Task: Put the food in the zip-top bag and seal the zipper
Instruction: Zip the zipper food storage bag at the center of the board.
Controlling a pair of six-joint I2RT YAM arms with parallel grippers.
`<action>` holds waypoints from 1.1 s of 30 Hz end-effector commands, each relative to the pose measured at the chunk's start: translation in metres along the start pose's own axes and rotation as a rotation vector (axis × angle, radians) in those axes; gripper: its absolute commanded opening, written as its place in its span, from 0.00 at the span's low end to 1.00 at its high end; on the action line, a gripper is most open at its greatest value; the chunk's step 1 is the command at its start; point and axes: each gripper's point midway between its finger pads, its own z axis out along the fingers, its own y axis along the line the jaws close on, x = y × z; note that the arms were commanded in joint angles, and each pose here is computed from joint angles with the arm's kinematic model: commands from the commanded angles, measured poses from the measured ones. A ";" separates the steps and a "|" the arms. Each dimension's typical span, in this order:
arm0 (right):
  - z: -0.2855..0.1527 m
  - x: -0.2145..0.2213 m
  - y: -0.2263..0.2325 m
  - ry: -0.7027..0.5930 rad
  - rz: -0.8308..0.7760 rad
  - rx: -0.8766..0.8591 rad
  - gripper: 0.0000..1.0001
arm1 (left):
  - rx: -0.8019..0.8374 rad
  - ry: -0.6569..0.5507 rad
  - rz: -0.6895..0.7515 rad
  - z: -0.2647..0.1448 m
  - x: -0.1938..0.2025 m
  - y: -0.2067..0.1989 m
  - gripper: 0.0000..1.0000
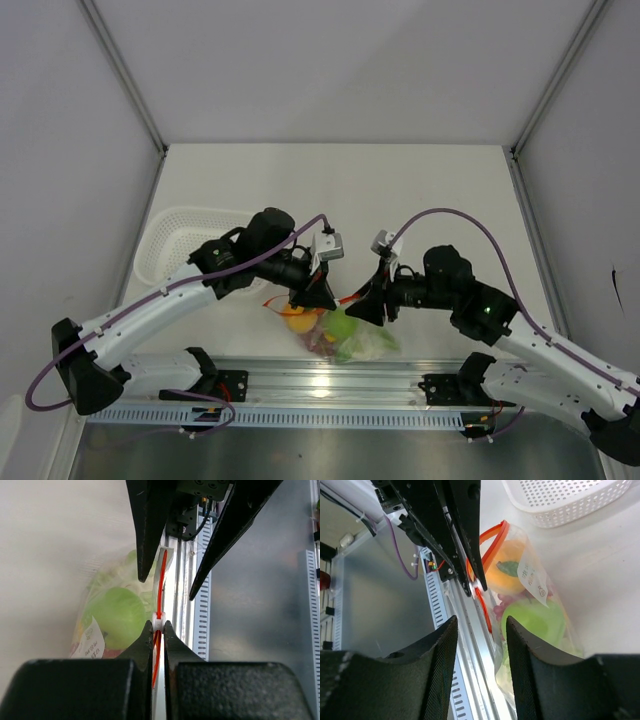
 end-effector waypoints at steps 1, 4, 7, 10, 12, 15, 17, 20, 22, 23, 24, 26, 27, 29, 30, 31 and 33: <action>0.004 -0.006 0.007 0.054 -0.065 -0.043 0.45 | 0.029 -0.033 0.043 -0.005 -0.014 -0.006 0.01; 0.014 -0.003 0.005 0.101 -0.074 -0.045 0.43 | 0.037 -0.032 0.039 -0.004 -0.012 -0.007 0.00; 0.021 -0.004 0.005 0.132 -0.083 -0.053 0.38 | 0.045 -0.033 0.041 -0.004 -0.012 -0.008 0.01; 0.026 -0.004 0.005 0.166 -0.094 -0.064 0.29 | 0.042 -0.029 0.041 -0.004 -0.011 -0.007 0.01; 0.029 -0.004 0.003 0.180 -0.105 -0.064 0.21 | 0.044 -0.029 0.044 -0.004 -0.011 -0.007 0.00; 0.030 -0.008 0.003 0.182 -0.110 -0.058 0.00 | 0.043 -0.023 0.040 -0.003 -0.008 -0.006 0.01; 0.029 -0.013 0.003 0.170 -0.110 -0.048 0.00 | 0.040 -0.018 0.035 -0.002 -0.005 -0.004 0.01; 0.020 -0.025 -0.010 0.104 -0.112 0.068 0.00 | 0.019 -0.006 0.014 -0.002 0.002 0.002 0.00; 0.012 -0.038 -0.021 0.027 -0.107 0.159 0.00 | 0.003 0.000 -0.003 -0.004 0.008 0.005 0.01; 0.007 -0.039 -0.027 0.002 -0.100 0.194 0.00 | -0.013 0.001 -0.006 -0.005 0.009 0.008 0.01; -0.004 -0.051 -0.025 -0.057 -0.091 0.217 0.00 | -0.030 -0.004 -0.008 -0.008 0.010 0.010 0.00; -0.017 -0.058 -0.040 -0.107 -0.066 0.305 0.00 | -0.065 0.005 -0.021 -0.010 0.016 0.016 0.01; -0.025 -0.061 -0.041 -0.133 -0.048 0.331 0.00 | -0.082 0.006 -0.028 -0.012 0.018 0.019 0.01; -0.039 -0.063 -0.053 -0.171 -0.020 0.406 0.00 | -0.114 0.013 -0.039 -0.019 0.025 0.020 0.01; -0.041 -0.062 -0.059 -0.169 -0.014 0.432 0.00 | -0.129 0.014 -0.044 -0.020 0.025 0.023 0.01; -0.046 -0.062 -0.062 -0.184 0.000 0.454 0.00 | -0.144 0.008 -0.040 -0.023 0.025 0.023 0.01; -0.053 -0.058 -0.072 -0.189 0.020 0.508 0.00 | -0.188 0.007 -0.048 -0.027 0.028 0.028 0.02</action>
